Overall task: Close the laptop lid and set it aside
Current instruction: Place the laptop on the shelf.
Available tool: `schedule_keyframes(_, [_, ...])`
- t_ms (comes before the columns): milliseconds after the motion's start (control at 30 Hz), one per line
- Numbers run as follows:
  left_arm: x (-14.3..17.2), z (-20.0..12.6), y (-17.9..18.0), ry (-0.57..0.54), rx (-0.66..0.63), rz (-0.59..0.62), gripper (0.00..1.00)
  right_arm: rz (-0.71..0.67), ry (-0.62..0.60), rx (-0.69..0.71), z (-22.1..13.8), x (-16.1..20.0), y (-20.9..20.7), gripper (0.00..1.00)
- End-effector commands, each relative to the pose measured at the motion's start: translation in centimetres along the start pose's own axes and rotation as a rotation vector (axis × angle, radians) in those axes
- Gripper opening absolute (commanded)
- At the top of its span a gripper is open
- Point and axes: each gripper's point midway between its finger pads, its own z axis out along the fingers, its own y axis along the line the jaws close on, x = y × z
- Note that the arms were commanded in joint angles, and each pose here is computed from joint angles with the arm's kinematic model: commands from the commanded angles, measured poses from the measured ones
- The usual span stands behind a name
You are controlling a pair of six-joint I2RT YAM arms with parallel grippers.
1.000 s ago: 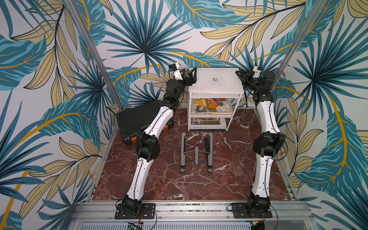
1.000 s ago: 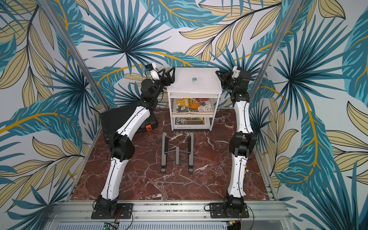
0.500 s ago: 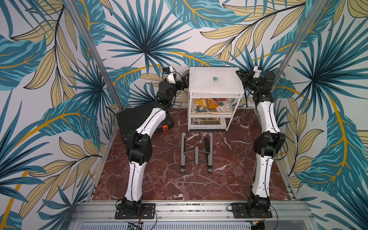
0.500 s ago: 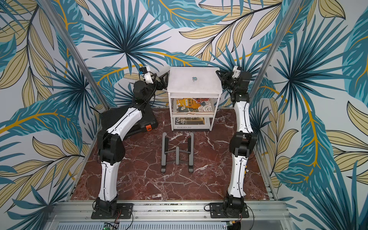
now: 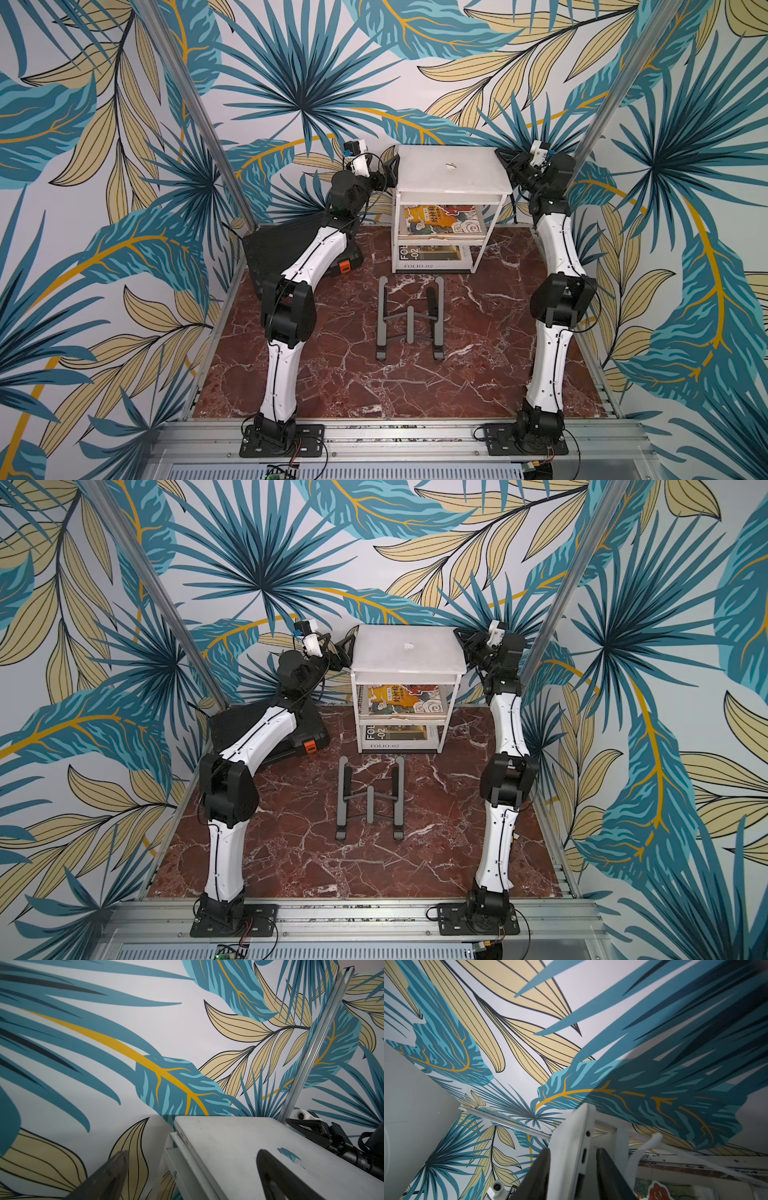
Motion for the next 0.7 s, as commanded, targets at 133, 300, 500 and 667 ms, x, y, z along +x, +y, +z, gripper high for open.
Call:
schedule_keyframes(133, [-0.4,0.3,-0.9,-0.019,0.037,0.018,1.0,-0.049,-0.001,-0.003,0.1,0.0,-0.7,0.52])
schedule_keyframes(300, [-1.3,-0.4,-0.8,-0.024,0.012,0.041,1.0,-0.056,0.008,0.021,0.0,0.3,-1.4,0.54])
schedule_keyframes(500, [-5.0,-2.8,-0.6,-0.027,-0.027,0.052,1.0,-0.082,0.002,0.057,-0.9,-0.2,-1.2,0.73])
schedule_keyframes(667, [-7.1,-5.0,-1.2,-0.049,-0.035,0.061,1.0,-0.091,-0.003,0.05,-1.5,-0.6,-0.3,0.8])
